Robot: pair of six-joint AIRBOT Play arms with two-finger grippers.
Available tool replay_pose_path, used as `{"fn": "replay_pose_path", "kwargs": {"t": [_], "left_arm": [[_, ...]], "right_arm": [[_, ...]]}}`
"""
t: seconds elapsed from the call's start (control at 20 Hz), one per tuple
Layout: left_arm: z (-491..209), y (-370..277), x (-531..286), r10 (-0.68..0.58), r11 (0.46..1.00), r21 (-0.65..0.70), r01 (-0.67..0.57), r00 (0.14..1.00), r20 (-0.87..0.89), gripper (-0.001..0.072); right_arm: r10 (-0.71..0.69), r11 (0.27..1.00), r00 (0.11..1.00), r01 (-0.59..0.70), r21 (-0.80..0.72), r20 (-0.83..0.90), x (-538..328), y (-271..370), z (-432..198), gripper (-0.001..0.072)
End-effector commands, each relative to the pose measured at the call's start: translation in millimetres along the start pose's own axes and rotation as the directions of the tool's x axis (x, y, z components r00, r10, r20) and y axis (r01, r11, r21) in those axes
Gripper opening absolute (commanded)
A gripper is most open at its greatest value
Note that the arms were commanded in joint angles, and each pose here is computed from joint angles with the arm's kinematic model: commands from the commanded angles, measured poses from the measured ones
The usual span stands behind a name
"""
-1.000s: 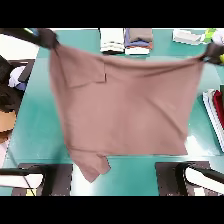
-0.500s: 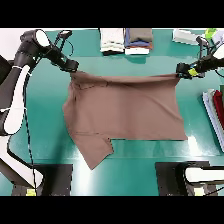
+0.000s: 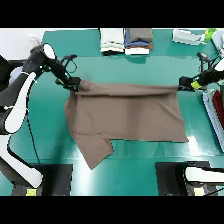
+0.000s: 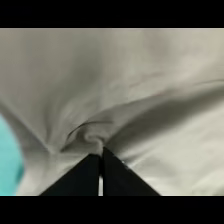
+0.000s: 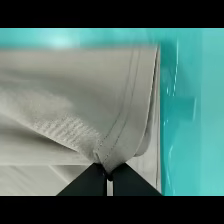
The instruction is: Fold the shirts.
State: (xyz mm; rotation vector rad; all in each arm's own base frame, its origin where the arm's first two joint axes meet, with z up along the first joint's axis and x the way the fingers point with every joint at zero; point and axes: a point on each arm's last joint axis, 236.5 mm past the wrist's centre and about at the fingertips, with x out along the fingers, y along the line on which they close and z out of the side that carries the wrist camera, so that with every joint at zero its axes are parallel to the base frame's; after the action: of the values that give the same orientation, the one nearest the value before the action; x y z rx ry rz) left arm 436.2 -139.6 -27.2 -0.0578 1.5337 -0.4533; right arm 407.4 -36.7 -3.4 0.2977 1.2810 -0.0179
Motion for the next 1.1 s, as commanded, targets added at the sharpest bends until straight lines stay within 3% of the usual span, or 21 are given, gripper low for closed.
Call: {"fn": "replay_pose_path", "kwargs": {"t": [0.0,0.15,0.2,0.25,0.3,0.5,0.7,0.75,0.8,1.05], "left_arm": [[-14.0,-7.2,26.1,-0.065,0.997,-0.049,0.063,0.997,-0.039,0.0026],[-15.2,-6.8,25.3,-0.062,0.997,-0.048,0.060,0.997,-0.043,0.0027],[-15.9,-7.9,22.4,-0.063,0.997,-0.054,0.060,0.997,-0.044,0.0029],[-15.2,-9.6,17.2,-0.061,0.997,-0.052,0.060,0.998,-0.033,0.0201],[-13.6,-12.0,8.1,-0.056,0.997,-0.057,0.056,0.998,-0.011,0.0411],[-15.3,-18.0,-55.7,0.023,0.999,-0.028,-0.020,0.993,0.120,0.0415],[-55.1,-29.8,-93.6,0.050,0.998,-0.043,-0.041,0.975,0.215,0.0414],[-69.4,-30.5,-91.8,0.050,0.998,-0.057,-0.039,0.975,0.215,0.0414],[-87.4,-30.3,-85.7,0.050,0.996,-0.080,-0.035,0.978,0.202,0.0414],[-163.6,-15.9,-24.1,0.051,0.985,-0.167,-0.035,0.994,0.096,0.0414]], "right_arm": [[0.003,1.000,0.997,-0.002,0.011,-0.077,23.9,-3.1,-32.3,0.0014],[0.003,1.000,0.995,-0.002,0.014,-0.097,27.6,-4.0,-39.5,0.0019],[0.006,1.000,0.996,-0.005,0.015,-0.092,26.0,-3.0,-38.6,0.0092],[0.011,1.000,0.997,-0.010,0.016,-0.080,23.1,-1.1,-36.5,0.0316],[0.011,1.000,0.998,-0.010,0.012,-0.061,18.4,-0.2,-33.4,0.0382],[-0.050,0.999,0.999,0.050,-0.018,-0.005,-25.0,-13.1,-35.6,0.0381],[-0.148,0.988,0.985,0.150,0.022,-0.086,-53.0,-52.5,-96.2,0.0389],[-0.147,0.987,0.983,0.153,0.053,-0.109,-52.4,-59.2,-115.5,0.0470],[-0.146,0.984,0.980,0.158,0.078,-0.136,-49.8,-64.5,-134.3,0.0595],[-0.108,0.975,0.942,0.163,0.150,-0.318,-17.7,-71.3,-226.3,0.0600]]}}
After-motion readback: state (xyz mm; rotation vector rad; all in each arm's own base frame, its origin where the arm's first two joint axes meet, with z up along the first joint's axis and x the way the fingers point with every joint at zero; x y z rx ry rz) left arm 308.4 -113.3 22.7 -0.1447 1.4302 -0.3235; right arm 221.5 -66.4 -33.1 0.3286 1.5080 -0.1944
